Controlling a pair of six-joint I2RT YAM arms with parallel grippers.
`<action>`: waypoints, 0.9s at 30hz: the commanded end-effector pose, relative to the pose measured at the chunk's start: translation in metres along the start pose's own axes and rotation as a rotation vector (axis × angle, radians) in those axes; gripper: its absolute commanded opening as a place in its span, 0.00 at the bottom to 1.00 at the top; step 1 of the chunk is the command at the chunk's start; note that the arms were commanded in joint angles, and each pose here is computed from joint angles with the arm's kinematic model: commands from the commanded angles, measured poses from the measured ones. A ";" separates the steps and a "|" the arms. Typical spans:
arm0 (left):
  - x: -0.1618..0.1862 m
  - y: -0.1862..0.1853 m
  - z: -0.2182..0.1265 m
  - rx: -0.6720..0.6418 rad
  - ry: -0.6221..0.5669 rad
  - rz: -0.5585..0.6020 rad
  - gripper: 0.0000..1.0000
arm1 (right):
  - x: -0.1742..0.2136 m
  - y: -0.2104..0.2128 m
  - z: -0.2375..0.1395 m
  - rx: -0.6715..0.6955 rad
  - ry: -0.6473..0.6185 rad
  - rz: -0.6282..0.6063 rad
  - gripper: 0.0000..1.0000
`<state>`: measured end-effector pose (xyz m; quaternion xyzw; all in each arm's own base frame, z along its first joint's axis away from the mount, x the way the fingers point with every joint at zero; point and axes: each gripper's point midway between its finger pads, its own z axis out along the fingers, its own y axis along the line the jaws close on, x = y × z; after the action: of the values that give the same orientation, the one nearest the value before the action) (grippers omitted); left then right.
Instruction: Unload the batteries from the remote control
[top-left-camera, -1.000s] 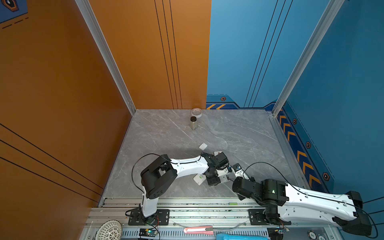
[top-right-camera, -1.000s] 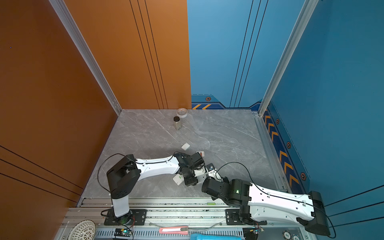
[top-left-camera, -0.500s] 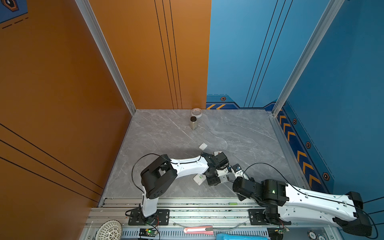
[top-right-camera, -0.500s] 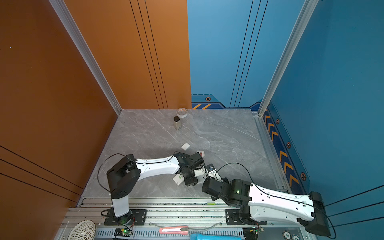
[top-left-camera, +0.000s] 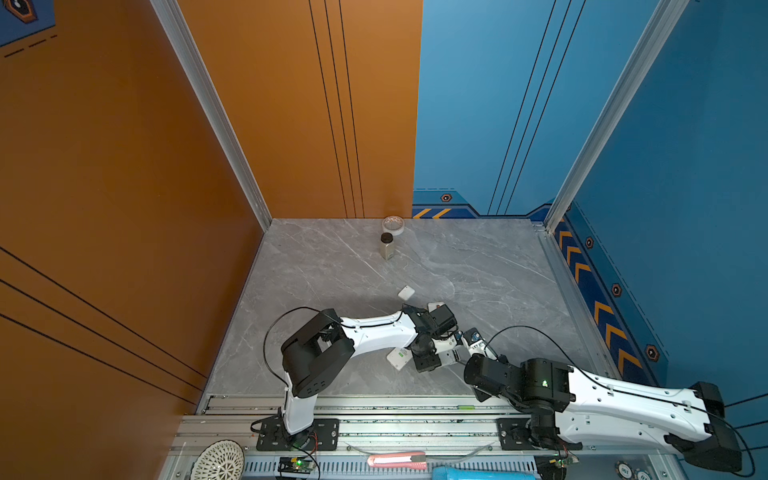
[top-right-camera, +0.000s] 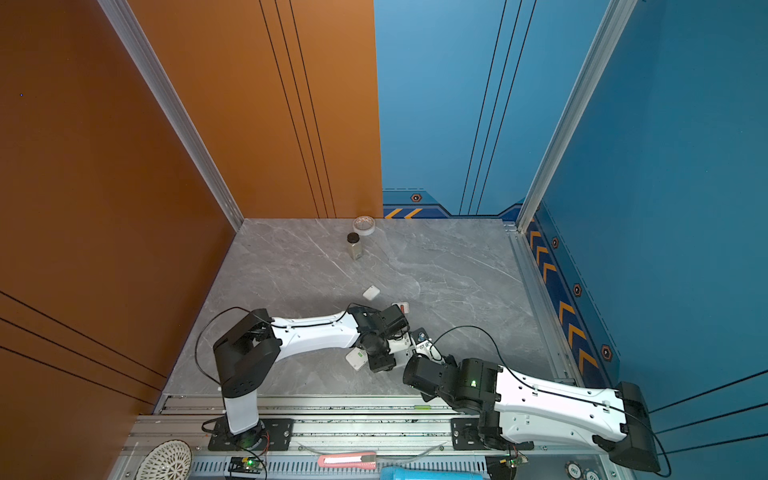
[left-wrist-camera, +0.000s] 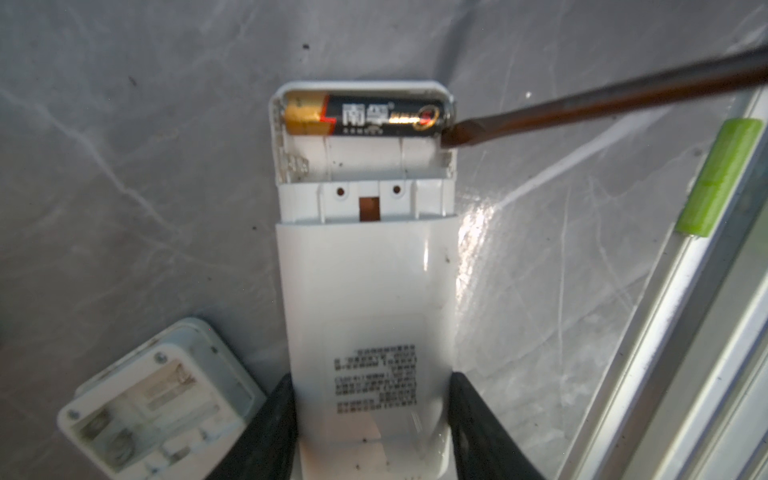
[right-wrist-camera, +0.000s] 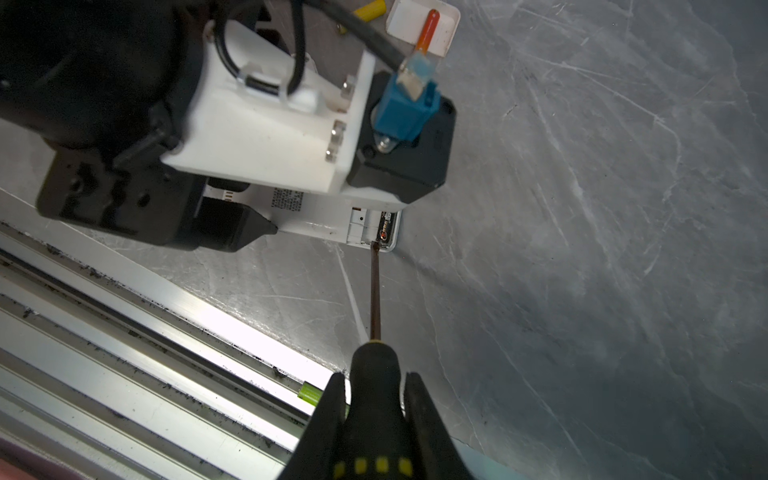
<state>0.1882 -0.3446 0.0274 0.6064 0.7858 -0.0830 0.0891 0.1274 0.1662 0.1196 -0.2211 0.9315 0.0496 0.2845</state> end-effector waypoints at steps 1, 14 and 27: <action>0.057 -0.016 0.025 0.076 0.205 0.018 0.00 | 0.002 -0.011 0.006 0.059 -0.006 0.009 0.00; 0.059 -0.017 0.025 0.085 0.208 0.017 0.00 | 0.005 -0.015 0.013 0.136 -0.003 -0.026 0.00; 0.056 -0.023 0.022 0.166 0.206 -0.012 0.00 | -0.001 -0.011 0.011 0.225 -0.108 -0.052 0.00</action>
<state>0.1885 -0.3438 0.0262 0.5982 0.7909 -0.1036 0.0774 0.1234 0.1756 0.1137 -0.2324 0.9197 0.0016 0.3164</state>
